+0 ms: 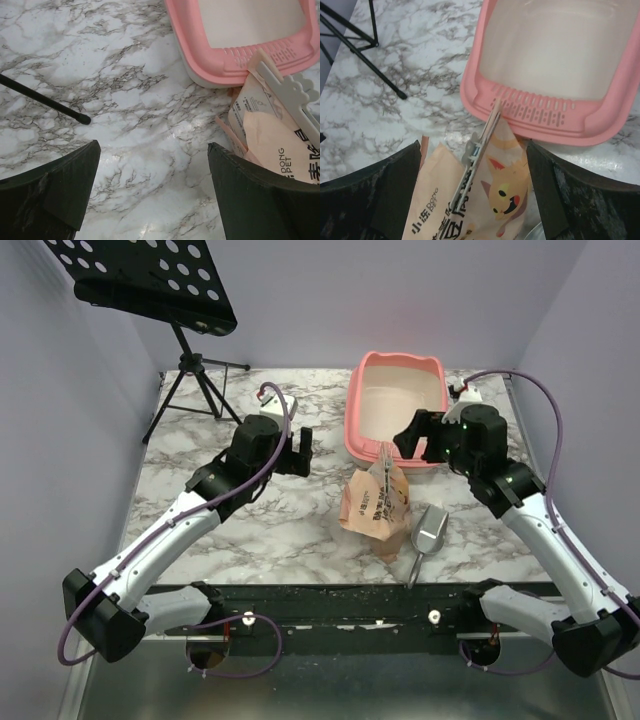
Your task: Fill the litter box with clean litter
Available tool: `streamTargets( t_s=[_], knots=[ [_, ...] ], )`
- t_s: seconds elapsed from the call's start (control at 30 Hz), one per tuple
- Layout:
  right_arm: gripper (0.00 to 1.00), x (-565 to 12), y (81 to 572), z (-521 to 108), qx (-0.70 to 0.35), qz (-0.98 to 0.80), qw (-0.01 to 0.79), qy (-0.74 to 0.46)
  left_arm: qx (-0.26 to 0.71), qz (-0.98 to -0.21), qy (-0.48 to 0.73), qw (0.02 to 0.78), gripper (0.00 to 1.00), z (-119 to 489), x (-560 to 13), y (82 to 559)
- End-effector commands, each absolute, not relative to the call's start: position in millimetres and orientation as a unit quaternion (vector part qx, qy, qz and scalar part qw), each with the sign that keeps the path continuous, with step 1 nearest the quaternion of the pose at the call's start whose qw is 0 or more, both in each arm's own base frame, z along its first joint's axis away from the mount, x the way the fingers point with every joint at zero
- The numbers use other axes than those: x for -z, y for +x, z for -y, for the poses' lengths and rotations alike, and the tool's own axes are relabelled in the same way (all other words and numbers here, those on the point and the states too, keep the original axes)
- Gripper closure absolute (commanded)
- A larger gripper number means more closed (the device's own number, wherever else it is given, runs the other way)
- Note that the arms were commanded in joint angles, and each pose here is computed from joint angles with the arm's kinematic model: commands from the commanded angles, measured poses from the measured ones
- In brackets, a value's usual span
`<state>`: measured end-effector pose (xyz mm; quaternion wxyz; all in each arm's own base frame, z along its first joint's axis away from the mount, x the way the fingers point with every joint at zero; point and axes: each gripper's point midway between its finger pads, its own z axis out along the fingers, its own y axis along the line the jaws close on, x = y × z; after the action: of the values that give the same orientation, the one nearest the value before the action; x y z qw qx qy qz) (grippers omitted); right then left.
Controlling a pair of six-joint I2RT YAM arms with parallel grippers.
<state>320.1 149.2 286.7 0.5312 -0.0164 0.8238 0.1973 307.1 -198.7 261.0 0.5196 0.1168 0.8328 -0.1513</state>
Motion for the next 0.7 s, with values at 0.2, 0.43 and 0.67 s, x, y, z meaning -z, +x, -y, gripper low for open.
streamTargets(
  t_s=[0.2,0.43,0.67],
  knots=[
    [0.11,-227.4,275.8,-184.6,-0.201,-0.882,0.420,-0.072,0.144,-0.860,0.128,0.473,0.04,192.8,-230.5,276.6],
    [0.20,-203.1,295.7,-181.1,-0.150,-0.900,0.407,-0.035,0.152,-0.861,0.130,0.467,0.05,191.2,-221.2,266.1],
    [0.33,-195.2,319.8,-188.3,-0.127,-0.908,0.398,-0.017,0.160,-0.859,0.132,0.468,0.05,189.9,-215.5,260.2]
  ],
)
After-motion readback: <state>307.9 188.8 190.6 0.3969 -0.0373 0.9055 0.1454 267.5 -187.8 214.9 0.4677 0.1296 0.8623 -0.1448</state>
